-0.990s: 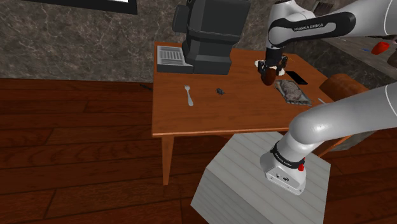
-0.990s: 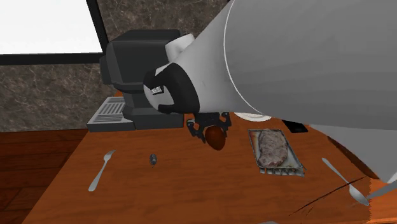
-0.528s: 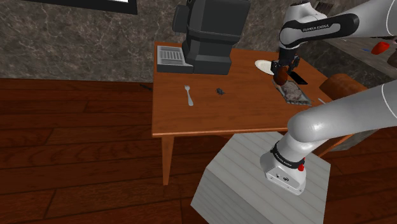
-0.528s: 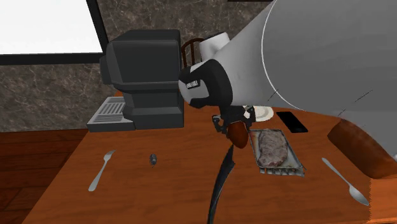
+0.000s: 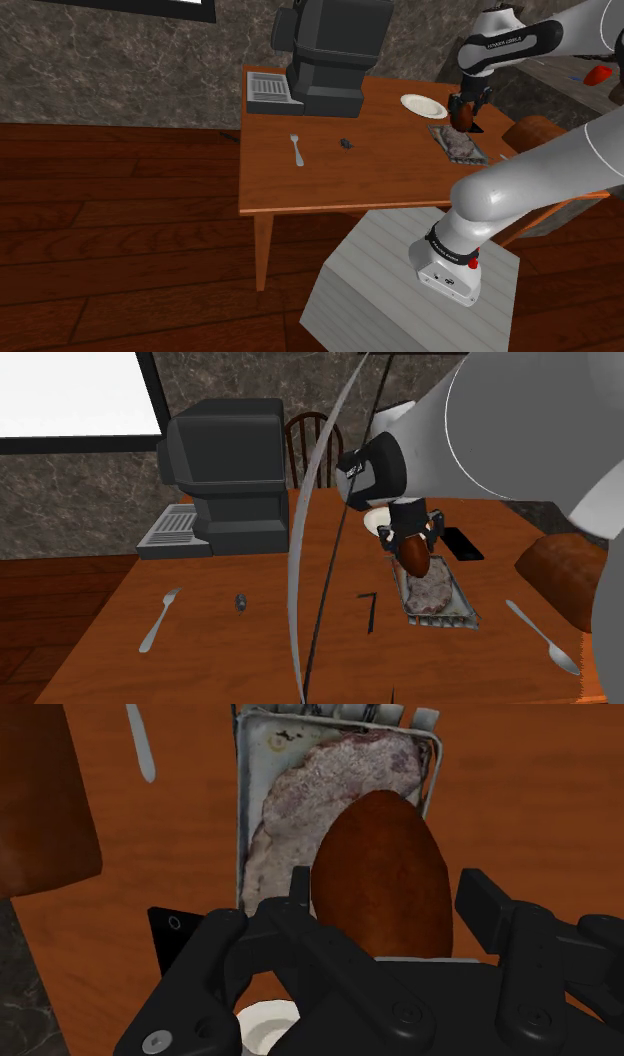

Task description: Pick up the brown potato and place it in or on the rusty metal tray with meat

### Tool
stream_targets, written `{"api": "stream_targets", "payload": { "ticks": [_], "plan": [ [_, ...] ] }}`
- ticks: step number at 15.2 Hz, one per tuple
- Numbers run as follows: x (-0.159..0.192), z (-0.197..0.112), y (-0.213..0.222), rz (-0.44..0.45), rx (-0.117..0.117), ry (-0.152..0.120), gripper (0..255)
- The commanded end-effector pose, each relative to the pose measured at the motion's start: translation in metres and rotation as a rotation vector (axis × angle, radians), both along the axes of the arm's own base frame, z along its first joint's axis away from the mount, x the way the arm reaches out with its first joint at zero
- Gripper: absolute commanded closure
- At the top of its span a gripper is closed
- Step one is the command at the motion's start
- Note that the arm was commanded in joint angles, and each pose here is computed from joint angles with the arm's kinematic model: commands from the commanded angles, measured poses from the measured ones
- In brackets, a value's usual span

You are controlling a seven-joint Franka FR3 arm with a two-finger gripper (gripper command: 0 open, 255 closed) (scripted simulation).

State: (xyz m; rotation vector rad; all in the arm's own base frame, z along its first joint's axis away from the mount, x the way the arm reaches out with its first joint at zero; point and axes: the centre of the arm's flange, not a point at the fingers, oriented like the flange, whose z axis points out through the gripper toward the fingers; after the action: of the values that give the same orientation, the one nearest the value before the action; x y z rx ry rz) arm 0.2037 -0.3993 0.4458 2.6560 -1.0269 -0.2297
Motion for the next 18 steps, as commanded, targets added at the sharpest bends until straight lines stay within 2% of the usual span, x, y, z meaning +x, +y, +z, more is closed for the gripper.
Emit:
{"api": "stream_targets", "payload": {
  "ticks": [1, 6, 18],
  "plan": [
    [-0.015, 0.003, -0.021, 0.002, -0.001, 0.0, 255],
    [-0.047, 0.004, -0.077, 0.002, -0.001, 0.0, 255],
    [-0.047, -0.059, -0.077, 0.002, -0.001, 0.0, 255]
  ]
}}
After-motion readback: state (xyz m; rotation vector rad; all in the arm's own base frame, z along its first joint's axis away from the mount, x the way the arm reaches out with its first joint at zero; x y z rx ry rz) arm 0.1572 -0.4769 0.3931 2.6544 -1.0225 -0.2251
